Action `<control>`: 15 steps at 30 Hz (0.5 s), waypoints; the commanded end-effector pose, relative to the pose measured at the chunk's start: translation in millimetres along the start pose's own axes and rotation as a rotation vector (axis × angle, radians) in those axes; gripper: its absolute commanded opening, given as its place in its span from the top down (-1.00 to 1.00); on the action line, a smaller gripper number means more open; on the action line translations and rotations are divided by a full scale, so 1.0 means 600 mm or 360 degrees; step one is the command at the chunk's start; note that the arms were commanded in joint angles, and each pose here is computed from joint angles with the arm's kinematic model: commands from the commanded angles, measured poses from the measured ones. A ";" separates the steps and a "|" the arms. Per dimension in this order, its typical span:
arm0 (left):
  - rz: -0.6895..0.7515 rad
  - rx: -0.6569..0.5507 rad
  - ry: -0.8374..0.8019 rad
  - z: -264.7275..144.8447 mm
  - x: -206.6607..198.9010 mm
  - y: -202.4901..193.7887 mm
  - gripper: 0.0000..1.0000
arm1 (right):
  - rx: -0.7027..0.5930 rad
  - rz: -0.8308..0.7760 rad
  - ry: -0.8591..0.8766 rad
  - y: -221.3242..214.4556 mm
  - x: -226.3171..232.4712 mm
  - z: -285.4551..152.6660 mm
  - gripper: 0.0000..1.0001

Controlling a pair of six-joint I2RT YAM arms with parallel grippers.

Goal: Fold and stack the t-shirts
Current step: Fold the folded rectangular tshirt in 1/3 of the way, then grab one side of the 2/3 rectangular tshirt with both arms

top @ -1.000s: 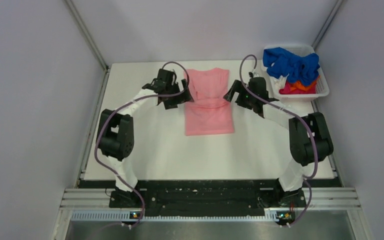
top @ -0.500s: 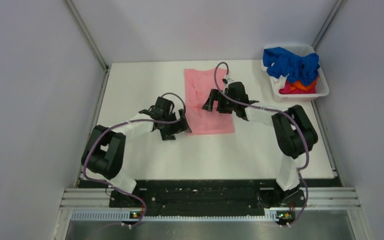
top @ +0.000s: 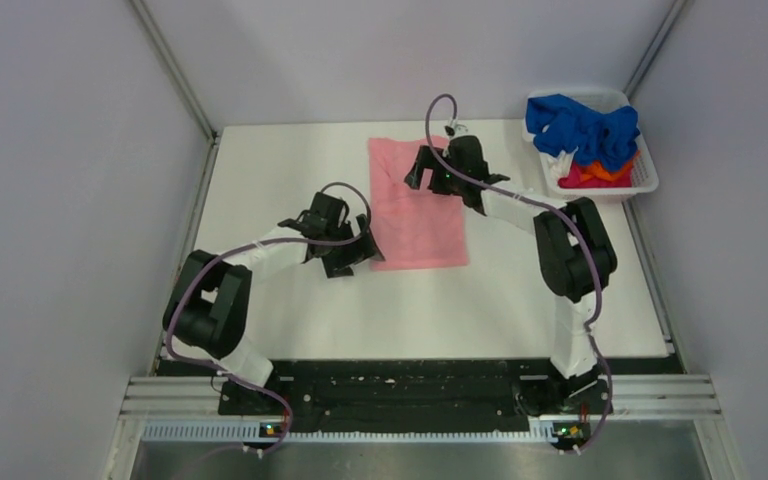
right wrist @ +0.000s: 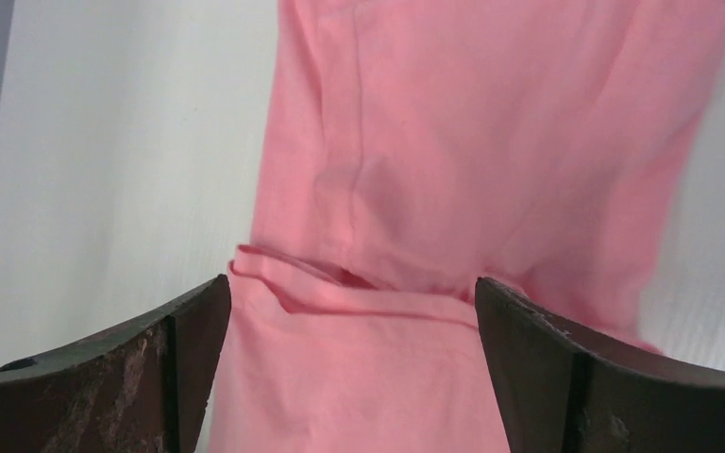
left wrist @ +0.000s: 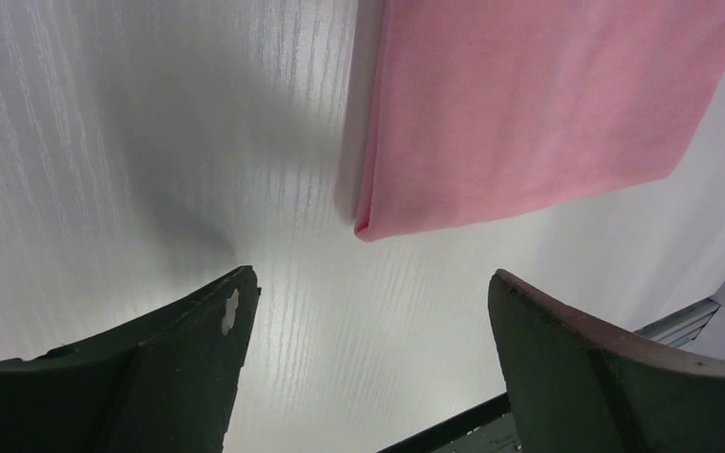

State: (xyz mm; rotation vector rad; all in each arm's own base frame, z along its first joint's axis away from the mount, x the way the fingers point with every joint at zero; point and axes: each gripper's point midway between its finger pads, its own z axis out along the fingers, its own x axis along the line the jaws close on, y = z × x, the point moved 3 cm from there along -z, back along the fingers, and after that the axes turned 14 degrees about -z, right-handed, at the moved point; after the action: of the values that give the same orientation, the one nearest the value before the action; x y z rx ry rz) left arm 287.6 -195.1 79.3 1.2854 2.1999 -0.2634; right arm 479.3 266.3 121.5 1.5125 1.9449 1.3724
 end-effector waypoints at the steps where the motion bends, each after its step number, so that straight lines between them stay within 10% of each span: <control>1: 0.0010 -0.0025 -0.0074 0.014 -0.027 0.008 -0.83 | -0.0041 0.0030 -0.0165 0.012 -0.017 -0.097 -0.97; 15: -0.0026 0.0033 0.0023 0.079 -0.008 0.005 0.24 | 0.0331 0.0408 -0.0270 -0.231 -0.057 -0.270 -0.69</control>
State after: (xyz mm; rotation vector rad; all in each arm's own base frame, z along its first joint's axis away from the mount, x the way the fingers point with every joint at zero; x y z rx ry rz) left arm 299.1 -217.2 55.4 1.2816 2.2091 -0.3272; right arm 301.3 152.7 76.2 1.9429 1.8580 1.0571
